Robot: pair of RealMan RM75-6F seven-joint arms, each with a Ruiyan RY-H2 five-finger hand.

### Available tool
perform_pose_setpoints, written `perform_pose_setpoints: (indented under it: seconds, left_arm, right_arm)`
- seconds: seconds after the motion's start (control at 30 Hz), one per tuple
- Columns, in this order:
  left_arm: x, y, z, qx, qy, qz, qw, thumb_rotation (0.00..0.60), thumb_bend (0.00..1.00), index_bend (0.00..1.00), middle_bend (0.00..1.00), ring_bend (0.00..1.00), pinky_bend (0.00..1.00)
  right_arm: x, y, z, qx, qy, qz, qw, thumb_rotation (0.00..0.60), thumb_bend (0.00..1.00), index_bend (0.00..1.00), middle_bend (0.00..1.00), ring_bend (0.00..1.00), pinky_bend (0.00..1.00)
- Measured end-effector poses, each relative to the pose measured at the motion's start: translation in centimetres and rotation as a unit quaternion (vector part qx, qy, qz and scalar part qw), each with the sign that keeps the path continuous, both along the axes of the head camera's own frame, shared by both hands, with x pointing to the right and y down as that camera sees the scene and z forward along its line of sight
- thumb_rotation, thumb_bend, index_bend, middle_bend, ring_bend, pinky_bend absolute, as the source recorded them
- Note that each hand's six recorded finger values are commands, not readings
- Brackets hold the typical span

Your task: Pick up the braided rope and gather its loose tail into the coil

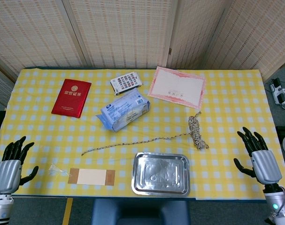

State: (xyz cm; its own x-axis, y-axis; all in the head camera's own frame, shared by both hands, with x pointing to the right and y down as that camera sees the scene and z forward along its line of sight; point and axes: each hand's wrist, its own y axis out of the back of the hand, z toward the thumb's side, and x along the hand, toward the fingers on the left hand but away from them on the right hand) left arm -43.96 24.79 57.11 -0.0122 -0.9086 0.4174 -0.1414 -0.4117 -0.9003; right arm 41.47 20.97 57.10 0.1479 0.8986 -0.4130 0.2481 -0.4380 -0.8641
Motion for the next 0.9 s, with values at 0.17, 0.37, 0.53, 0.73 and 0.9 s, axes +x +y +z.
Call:
perform_pose_setpoints:
  seconds: [0.17, 0.37, 0.53, 0.73, 0.9]
  left_arm:
    - [-0.06, -0.02, 0.05, -0.001, -0.001, -0.001, 1.0, 0.6, 0.35, 0.19, 0.0, 0.0, 0.0]
    - [-0.02, 0.09, -0.09, 0.002, 0.0, 0.001, 1.0, 0.6, 0.35, 0.19, 0.0, 0.0, 0.0]
    - [-0.14, 0.22, -0.31, 0.004, 0.002, 0.0, 1.0, 0.6, 0.35, 0.19, 0.0, 0.0, 0.0]
    - [-0.24, 0.34, -0.38, 0.005, 0.003, -0.001, 1.0, 0.6, 0.35, 0.19, 0.0, 0.0, 0.0]
    - [-0.11, 0.44, -0.26, 0.003, 0.006, 0.002, 1.0, 0.6, 0.35, 0.19, 0.0, 0.0, 0.0]
  right_arm:
    - [-0.06, 0.09, 0.08, -0.003, 0.0, 0.001, 1.0, 0.6, 0.38, 0.0, 0.03, 0.13, 0.05]
    - [-0.01, 0.33, 0.01, -0.003, -0.001, 0.001, 1.0, 0.6, 0.38, 0.0, 0.03, 0.13, 0.05]
    - [0.16, 0.49, -0.28, 0.001, -0.004, 0.004, 1.0, 0.6, 0.38, 0.0, 0.04, 0.14, 0.05]
    - [0.41, 0.69, -0.33, 0.002, -0.004, 0.013, 0.9999, 0.6, 0.38, 0.0, 0.05, 0.16, 0.06]
    - [0.54, 0.46, 0.15, 0.0, 0.001, 0.029, 0.9996, 0.6, 0.38, 0.0, 0.08, 0.19, 0.09]
